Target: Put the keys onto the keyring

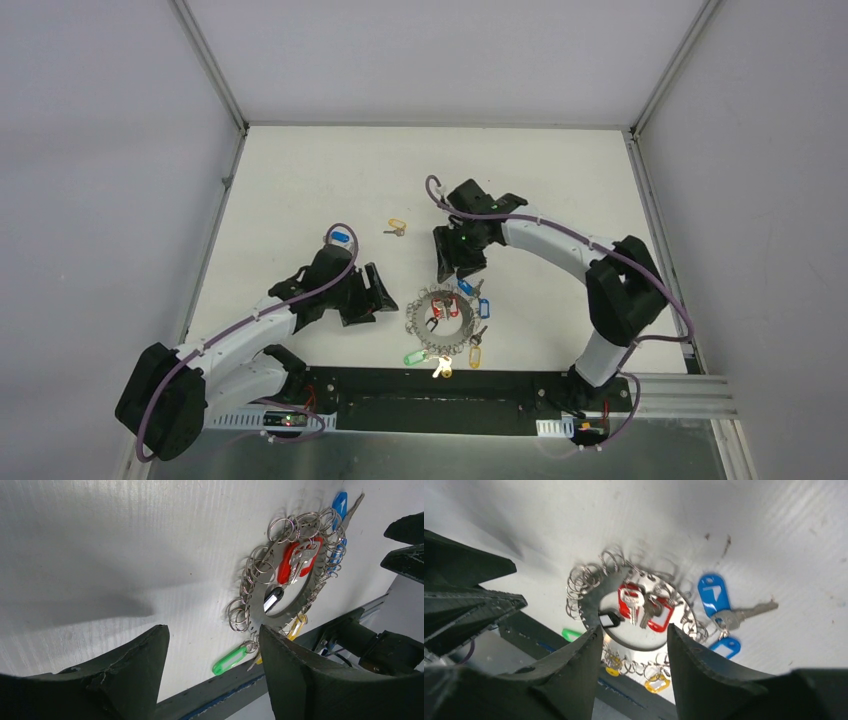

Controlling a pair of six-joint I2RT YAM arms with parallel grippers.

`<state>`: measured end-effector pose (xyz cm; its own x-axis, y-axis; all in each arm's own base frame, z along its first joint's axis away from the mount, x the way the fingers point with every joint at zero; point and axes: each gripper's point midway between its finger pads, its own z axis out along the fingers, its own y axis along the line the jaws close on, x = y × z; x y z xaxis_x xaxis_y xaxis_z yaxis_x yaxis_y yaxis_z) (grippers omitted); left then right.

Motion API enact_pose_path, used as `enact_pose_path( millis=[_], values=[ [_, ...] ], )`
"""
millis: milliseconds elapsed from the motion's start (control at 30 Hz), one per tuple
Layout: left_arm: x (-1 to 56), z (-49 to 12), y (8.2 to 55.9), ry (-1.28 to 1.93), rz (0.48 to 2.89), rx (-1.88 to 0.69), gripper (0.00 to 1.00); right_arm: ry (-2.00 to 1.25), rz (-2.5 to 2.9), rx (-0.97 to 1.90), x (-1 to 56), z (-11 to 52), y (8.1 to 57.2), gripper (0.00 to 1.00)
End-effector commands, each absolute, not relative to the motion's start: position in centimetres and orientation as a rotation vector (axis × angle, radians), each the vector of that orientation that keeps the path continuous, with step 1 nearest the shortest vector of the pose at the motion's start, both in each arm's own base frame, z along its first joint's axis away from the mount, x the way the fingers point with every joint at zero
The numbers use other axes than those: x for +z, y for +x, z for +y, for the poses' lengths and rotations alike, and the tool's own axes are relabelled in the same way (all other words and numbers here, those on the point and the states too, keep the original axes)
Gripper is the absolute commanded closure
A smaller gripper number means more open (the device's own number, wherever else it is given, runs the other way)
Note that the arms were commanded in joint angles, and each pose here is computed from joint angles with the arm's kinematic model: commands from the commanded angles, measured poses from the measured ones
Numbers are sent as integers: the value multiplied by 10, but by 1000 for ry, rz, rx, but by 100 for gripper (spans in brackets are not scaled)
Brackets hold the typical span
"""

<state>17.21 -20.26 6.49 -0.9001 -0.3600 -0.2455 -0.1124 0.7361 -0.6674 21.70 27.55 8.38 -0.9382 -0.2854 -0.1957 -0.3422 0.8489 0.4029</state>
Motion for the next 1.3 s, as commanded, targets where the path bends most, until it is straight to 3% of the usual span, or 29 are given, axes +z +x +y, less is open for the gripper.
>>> enact_pose_path(
  millis=[0, 267, 533, 1100, 1267],
  values=[
    [85, -214, 180, -433, 2551, -1029, 33, -599, 2836, 494, 95, 294, 231, 51],
    [89, -203, 177, -453, 2567, -951, 33, -785, 2817, 276, 76, 332, 229, 67],
    [84, -198, 168, -482, 2583, -943, 33, -855, 2785, 54, 56, 335, 230, 68],
    [74, -192, 162, -507, 2599, -918, 33, -896, 2788, 74, 50, 343, 223, 100],
    [76, -192, 164, -494, 2592, -918, 33, -908, 2774, 98, 60, 344, 222, 100]
  ],
)
